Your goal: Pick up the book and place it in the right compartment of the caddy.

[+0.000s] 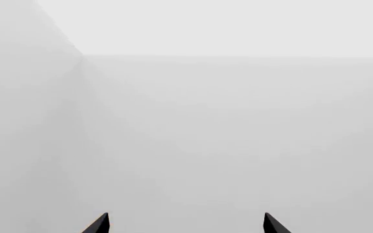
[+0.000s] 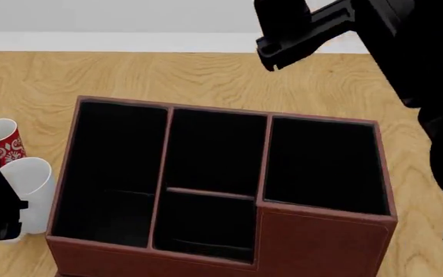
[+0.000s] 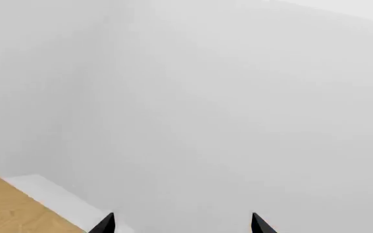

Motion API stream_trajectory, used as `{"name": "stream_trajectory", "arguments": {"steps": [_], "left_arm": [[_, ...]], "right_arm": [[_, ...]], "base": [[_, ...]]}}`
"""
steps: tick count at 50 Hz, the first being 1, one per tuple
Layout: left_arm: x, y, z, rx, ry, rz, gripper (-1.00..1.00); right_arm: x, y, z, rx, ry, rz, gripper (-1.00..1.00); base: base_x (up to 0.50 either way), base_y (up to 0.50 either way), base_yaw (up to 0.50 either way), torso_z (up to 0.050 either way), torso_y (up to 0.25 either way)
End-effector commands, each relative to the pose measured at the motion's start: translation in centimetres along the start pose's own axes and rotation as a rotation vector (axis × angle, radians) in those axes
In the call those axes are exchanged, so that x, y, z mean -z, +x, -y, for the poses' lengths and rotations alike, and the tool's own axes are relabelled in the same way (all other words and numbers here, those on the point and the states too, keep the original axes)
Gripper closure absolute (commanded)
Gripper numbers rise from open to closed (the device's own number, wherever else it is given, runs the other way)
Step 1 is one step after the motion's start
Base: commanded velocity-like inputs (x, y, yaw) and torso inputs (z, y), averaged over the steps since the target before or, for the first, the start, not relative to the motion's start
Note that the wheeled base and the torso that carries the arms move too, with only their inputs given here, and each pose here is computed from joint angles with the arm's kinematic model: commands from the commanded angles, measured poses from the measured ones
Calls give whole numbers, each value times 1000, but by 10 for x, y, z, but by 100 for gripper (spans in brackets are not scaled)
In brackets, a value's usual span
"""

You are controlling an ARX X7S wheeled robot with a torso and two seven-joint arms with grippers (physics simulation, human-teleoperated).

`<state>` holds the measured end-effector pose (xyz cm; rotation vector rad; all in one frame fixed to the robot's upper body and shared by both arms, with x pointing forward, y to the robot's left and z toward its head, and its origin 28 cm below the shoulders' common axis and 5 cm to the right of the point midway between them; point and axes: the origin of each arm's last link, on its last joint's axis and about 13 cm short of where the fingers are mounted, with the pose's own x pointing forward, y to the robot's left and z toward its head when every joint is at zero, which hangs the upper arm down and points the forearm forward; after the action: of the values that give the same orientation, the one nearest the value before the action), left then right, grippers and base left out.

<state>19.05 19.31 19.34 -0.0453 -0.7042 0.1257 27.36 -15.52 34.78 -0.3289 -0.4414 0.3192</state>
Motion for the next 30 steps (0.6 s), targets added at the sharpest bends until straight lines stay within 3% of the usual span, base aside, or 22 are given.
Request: {"name": "stream_trajectory", "arguments": {"steps": [1,15,24,25,30], "left_arm": [[-3,0,-1,-15,-13,23,-100],[-5,0,-2,-25,-22,36,-100],[-6,0,-3,-34,-16,39,-100],[-6,0,-3,-35,-14,40,-100],[-6,0,-3,-48,-3,43,-100]], "right_arm": [[-41,38,34,-317,-77,-131,-100],[-57,82,38,-670,-306,-363,-100],[-62,89,33,-875,-393,-489,-100],[-63,87,34,-915,-439,-511,-100],[-71,85,36,-1025,-461,-595,-100]], "base": [[0,0,0,0,0],[0,0,0,0,0],[0,0,0,0,0],[0,0,0,0,0],[0,0,0,0,0]]}}
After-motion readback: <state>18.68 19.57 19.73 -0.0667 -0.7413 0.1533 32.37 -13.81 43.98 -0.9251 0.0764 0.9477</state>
